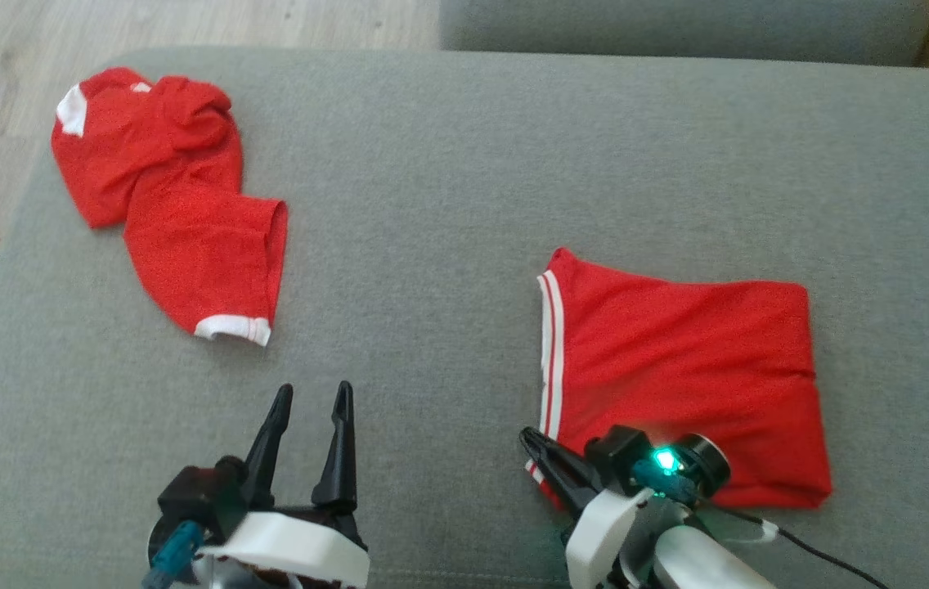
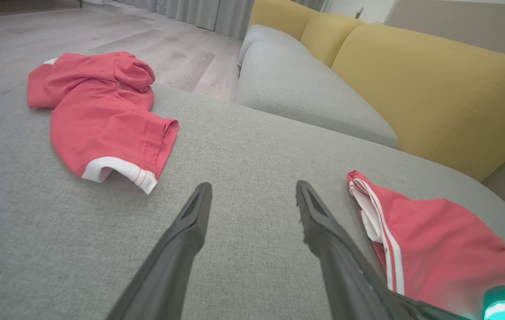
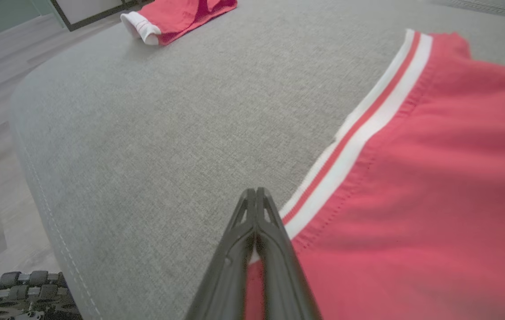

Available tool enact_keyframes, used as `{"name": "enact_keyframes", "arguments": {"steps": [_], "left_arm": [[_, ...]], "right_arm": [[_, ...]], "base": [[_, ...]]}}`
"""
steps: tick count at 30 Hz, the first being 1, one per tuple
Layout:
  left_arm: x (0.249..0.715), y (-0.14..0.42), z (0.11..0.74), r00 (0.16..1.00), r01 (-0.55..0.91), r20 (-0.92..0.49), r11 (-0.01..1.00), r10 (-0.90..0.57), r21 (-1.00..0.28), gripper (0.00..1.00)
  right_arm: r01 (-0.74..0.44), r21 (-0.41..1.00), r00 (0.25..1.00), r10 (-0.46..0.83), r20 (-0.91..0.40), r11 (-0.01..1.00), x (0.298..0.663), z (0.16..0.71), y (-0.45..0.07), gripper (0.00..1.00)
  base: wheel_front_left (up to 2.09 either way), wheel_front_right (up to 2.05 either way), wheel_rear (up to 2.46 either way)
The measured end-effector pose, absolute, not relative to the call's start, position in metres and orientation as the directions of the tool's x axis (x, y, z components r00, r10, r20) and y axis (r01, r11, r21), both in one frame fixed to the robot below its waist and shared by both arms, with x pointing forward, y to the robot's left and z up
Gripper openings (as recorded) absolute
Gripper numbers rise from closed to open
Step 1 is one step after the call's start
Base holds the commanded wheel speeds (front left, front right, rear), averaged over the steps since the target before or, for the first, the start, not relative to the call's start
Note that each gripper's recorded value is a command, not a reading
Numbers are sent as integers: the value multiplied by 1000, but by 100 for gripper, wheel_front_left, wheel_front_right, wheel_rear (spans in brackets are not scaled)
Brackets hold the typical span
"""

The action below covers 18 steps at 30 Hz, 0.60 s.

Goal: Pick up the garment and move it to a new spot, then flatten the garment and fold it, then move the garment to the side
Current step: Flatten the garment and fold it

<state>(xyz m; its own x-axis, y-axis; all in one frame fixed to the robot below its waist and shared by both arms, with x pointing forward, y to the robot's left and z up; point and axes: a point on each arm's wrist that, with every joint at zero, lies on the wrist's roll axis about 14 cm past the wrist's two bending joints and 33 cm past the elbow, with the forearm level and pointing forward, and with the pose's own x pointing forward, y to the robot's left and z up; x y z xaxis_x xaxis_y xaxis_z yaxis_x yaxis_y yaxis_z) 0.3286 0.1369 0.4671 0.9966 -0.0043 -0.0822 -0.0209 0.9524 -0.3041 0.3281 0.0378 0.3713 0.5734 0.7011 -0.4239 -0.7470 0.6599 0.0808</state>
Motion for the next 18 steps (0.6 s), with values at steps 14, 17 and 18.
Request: {"name": "enact_keyframes", "arguments": {"steps": [14, 17, 18], "left_arm": [[322, 129, 470, 996, 65, -49, 970, -78, -232, 100], [316, 133, 464, 995, 63, -65, 975, -78, -214, 100], [315, 134, 463, 995, 61, -67, 976, -76, -209, 100]], "right_arm": [[-406, 50, 906, 409, -108, 912, 362, 457, -75, 100], [-271, 32, 960, 273, -69, 962, 358, 467, -125, 100], [-232, 31, 970, 234, -63, 972, 355, 469, -138, 100]], "base": [[0, 0, 0], [0, 0, 0], [0, 0, 0]]}}
